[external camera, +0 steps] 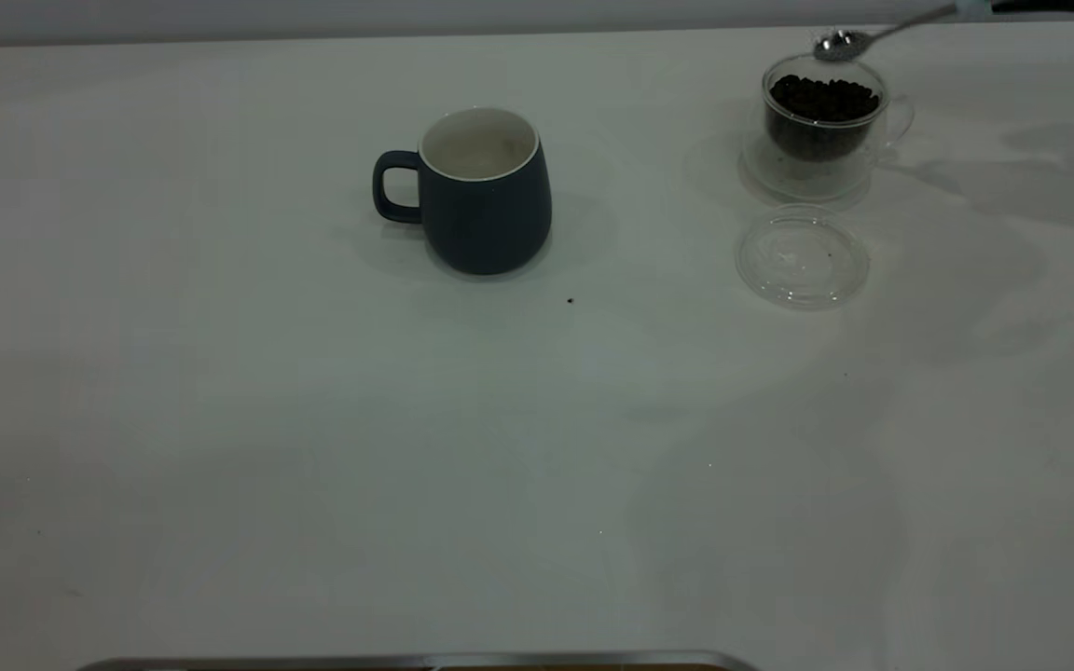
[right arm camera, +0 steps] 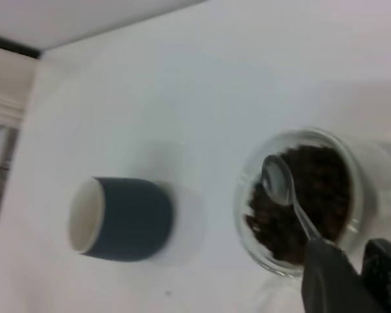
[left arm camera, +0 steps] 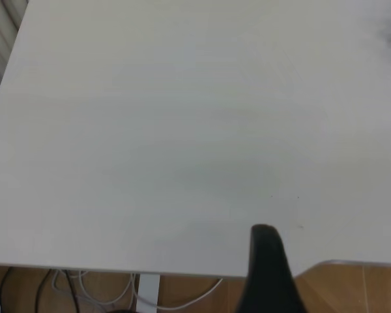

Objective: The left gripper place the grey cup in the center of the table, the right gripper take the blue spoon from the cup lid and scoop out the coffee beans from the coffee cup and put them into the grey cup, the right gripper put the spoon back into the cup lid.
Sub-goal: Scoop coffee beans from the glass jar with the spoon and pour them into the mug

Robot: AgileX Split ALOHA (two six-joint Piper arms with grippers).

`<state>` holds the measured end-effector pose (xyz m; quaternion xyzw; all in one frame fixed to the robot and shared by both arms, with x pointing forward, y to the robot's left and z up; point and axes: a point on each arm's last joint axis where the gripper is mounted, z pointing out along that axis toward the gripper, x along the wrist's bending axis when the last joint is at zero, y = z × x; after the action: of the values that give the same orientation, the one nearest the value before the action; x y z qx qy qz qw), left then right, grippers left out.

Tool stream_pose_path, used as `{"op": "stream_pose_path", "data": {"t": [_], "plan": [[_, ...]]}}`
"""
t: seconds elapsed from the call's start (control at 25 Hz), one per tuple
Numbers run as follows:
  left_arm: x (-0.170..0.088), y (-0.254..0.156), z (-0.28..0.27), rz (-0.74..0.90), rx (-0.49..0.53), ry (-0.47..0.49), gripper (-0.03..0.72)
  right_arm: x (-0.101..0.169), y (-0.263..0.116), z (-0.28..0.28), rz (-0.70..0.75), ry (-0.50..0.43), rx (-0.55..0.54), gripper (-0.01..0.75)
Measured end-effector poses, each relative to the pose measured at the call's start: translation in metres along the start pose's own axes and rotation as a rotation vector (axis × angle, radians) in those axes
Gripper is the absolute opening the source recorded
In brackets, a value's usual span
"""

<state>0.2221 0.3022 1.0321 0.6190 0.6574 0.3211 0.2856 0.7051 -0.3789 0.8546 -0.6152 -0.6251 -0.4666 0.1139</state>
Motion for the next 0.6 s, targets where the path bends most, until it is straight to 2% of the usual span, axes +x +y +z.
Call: {"op": "stream_pose_path", "data": {"t": [0.32, 0.6], "plan": [[0.0, 0.0, 0.0, 0.0, 0.0, 0.0, 0.588, -0.005, -0.004, 0.004, 0.031, -0.028, 0.018, 0.105], [0.0, 0.0, 0.0, 0.0, 0.0, 0.0, 0.588, -0.006, -0.014, 0.031, 0.064, -0.033, 0.059, 0.105]]}}
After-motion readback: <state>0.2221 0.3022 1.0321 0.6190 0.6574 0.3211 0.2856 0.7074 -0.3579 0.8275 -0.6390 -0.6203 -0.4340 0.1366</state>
